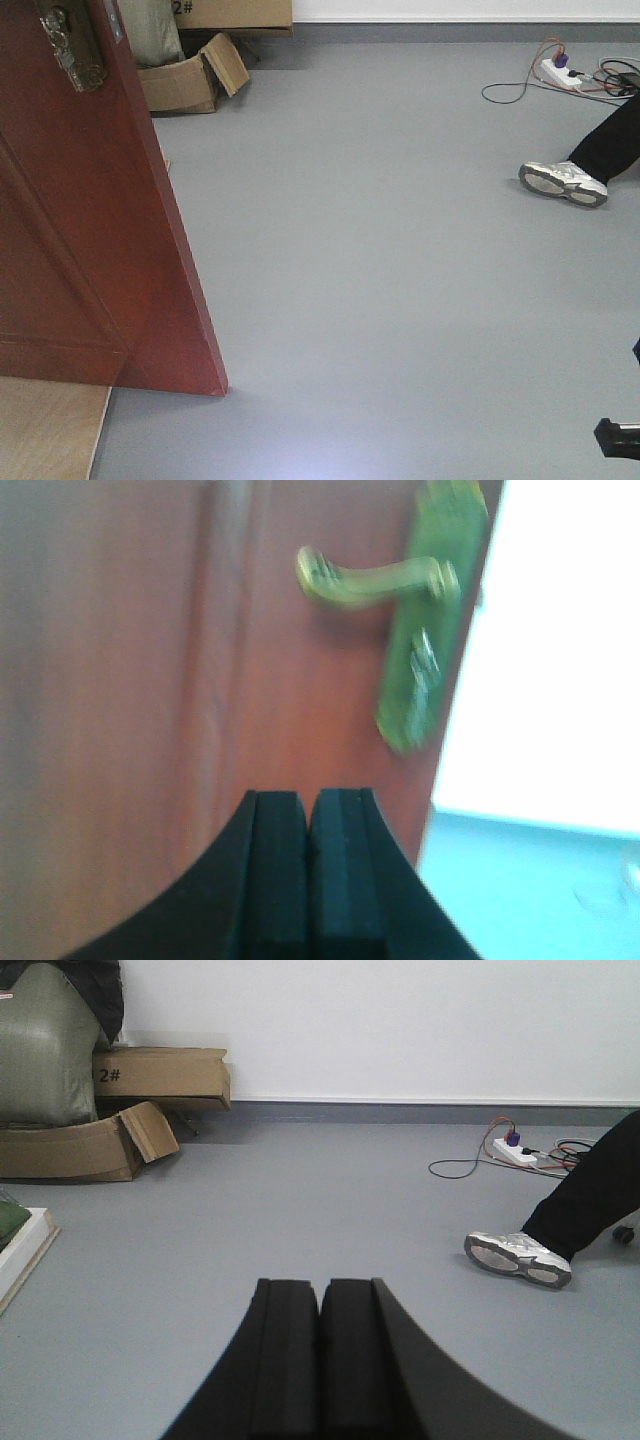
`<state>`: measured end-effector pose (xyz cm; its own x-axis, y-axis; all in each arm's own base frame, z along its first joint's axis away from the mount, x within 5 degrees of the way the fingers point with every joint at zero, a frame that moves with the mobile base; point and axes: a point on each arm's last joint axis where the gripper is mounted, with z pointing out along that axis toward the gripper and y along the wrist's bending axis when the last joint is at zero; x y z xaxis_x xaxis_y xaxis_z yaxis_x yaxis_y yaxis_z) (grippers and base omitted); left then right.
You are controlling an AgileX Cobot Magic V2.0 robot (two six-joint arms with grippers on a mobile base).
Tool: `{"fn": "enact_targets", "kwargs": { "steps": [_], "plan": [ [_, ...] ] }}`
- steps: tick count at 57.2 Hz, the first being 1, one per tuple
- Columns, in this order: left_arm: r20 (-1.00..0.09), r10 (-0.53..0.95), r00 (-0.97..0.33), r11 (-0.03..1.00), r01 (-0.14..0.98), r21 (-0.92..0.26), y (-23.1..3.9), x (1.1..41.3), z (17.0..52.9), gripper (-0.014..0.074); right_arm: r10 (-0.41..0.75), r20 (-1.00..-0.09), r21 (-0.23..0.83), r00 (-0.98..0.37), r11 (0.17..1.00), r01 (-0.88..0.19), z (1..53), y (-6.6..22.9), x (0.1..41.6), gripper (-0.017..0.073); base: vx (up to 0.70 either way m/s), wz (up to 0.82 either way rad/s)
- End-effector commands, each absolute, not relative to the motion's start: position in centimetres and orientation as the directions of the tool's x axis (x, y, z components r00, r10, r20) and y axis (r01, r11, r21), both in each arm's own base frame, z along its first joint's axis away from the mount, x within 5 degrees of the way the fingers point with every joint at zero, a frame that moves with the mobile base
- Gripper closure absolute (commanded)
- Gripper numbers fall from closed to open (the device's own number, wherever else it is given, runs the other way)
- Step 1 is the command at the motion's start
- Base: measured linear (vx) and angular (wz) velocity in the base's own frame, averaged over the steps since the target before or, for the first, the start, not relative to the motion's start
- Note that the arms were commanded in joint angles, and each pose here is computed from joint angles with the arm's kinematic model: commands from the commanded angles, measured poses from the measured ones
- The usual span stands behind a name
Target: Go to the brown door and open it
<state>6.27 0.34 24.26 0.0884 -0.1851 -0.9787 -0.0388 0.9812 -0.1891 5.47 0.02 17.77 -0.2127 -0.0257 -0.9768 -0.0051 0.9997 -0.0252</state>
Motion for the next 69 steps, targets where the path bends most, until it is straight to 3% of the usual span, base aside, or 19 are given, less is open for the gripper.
{"fn": "enact_targets", "kwargs": {
  "steps": [1,11,22,30,69],
  "plan": [
    [-0.974,-0.153,0.165,0.988,-0.003,-0.156,0.2,6.3,24.7,0.0600,-0.037,-0.988,-0.037,-0.150,0.999,-0.001,18.3,0.0,5.7,0.0559,0.00,0.00],
    [-0.980,-0.133,0.148,0.991,-0.003,-0.135,0.1,6.4,21.7,0.0600,-0.037,-0.988,-0.037,-0.150,0.999,-0.001,18.3,0.0,5.7,0.0559,0.00,0.00],
    [-0.974,-0.131,0.183,0.991,0.001,-0.133,0.1,5.3,21.8,0.0600,-0.037,-0.988,-0.037,-0.150,0.999,-0.001,18.3,0.0,5.7,0.0559,0.00,0.00],
    [-0.980,-0.075,0.184,0.997,0.035,-0.069,-0.2,5.3,21.9,0.0600,-0.037,-0.988,-0.037,-0.148,0.999,0.000,18.3,0.0,5.7,0.0559,0.00,0.00],
    [-0.980,-0.083,0.182,0.995,0.069,-0.071,-0.3,5.3,21.9,0.0600,-0.037,-0.988,-0.037,-0.148,0.999,0.000,18.3,0.0,5.7,0.0559,0.00,0.00]
  ]
}}
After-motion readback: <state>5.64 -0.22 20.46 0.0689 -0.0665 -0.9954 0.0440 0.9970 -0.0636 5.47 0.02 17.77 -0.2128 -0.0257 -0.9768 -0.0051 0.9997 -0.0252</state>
